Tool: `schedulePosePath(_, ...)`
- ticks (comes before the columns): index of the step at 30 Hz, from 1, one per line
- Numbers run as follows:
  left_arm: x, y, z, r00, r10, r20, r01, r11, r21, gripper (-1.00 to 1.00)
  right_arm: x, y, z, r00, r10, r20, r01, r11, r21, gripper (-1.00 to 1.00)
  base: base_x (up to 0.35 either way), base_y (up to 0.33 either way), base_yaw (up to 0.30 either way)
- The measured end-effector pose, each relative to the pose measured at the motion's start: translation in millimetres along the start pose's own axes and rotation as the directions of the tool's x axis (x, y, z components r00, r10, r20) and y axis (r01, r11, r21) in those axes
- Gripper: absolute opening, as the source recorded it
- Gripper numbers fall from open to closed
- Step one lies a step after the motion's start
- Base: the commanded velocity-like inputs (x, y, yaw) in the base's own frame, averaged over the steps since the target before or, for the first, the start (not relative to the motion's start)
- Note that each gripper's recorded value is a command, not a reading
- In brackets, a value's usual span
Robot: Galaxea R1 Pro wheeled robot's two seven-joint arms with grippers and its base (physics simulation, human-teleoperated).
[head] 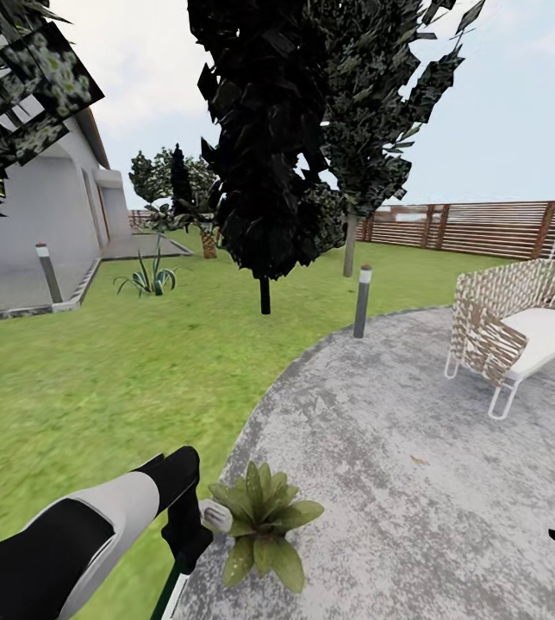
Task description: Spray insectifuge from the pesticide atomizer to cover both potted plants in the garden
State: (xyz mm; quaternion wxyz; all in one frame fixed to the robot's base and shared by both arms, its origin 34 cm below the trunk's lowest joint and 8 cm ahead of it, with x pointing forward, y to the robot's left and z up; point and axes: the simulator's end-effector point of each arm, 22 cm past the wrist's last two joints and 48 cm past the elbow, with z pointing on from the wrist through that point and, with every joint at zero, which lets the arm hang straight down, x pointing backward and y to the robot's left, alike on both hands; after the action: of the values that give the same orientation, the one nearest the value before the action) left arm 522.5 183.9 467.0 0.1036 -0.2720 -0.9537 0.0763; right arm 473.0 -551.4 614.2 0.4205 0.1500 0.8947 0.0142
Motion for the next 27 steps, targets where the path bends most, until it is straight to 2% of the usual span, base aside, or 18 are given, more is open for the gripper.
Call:
schedulePosePath(16, -0.2, -0.2, 0.0, 1.000, 0.000, -0.001, 0.000, 1.000, 0.001, -1.00, -0.3, -0.8, -0.5, 1.000, 0.001, 0.002, -0.001, 1.000, 0.001, 1.00, 0.007, -0.010, 0.013)
schedulePosePath(27, -0.2, -0.3, -0.1, 1.000, -0.002, 0.000, 0.002, 1.000, 0.002, -1.00, -0.1, -0.6, -0.4, 1.000, 0.000, 0.000, 0.000, 1.000, 0.002, 1.00, 0.000, -0.297, 0.222)
